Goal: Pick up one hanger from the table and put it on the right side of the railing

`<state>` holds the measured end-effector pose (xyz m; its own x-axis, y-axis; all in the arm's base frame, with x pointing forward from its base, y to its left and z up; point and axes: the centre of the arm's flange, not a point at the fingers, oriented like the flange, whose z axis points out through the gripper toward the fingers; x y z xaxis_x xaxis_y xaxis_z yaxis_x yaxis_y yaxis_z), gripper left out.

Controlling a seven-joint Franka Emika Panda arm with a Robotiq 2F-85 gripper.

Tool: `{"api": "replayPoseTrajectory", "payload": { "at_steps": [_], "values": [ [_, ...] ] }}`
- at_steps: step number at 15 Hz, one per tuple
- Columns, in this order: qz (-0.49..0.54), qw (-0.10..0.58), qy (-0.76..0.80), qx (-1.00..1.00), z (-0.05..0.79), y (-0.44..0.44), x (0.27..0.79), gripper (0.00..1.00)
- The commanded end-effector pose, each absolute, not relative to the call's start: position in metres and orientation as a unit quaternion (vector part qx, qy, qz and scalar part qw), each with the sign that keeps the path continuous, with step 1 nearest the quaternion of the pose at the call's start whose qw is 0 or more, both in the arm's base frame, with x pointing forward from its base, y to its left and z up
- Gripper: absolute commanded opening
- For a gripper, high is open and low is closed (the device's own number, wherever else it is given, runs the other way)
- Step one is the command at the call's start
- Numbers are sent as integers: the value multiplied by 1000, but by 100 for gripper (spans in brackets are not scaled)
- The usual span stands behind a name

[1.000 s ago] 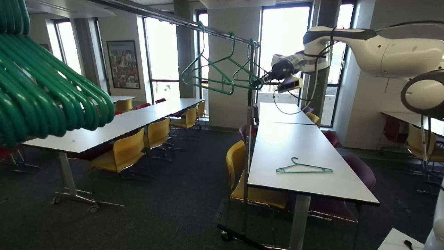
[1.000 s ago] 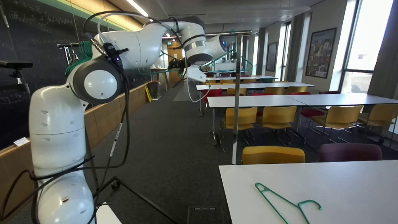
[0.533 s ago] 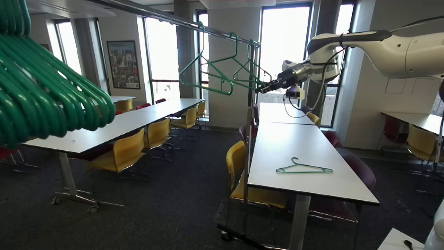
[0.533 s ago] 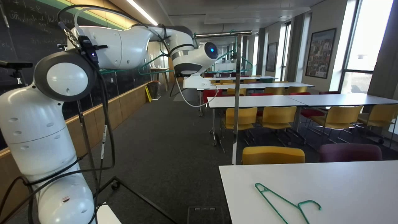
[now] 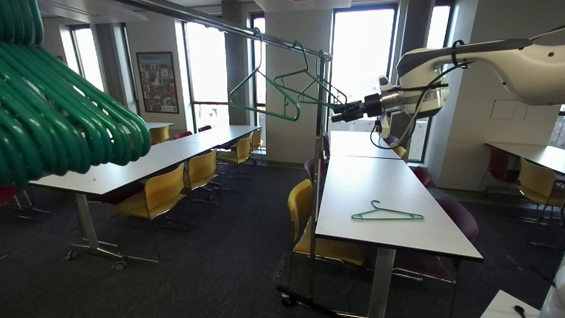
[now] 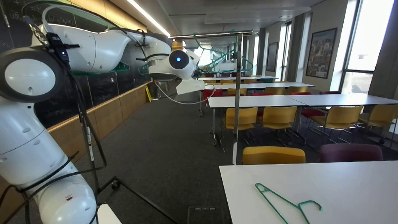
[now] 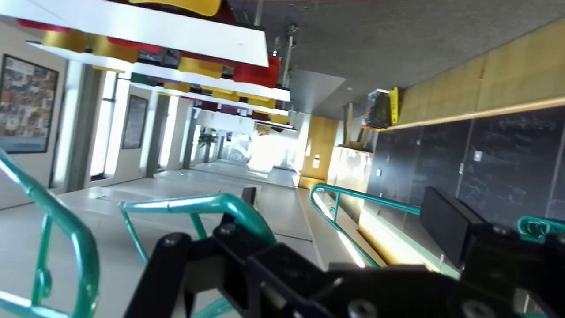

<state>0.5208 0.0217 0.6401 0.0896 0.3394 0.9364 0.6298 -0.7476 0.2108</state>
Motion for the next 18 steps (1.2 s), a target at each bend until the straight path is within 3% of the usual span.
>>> {"api": "replayPoseTrajectory", "payload": {
  "at_steps": [1, 10, 18],
  "values": [
    [-589, 32, -300, -750, 590, 26, 483, 100],
    [-580, -99, -295, -753, 592, 51, 485, 100],
    [-529, -52, -405, -744, 634, 73, 540, 100]
  ]
}}
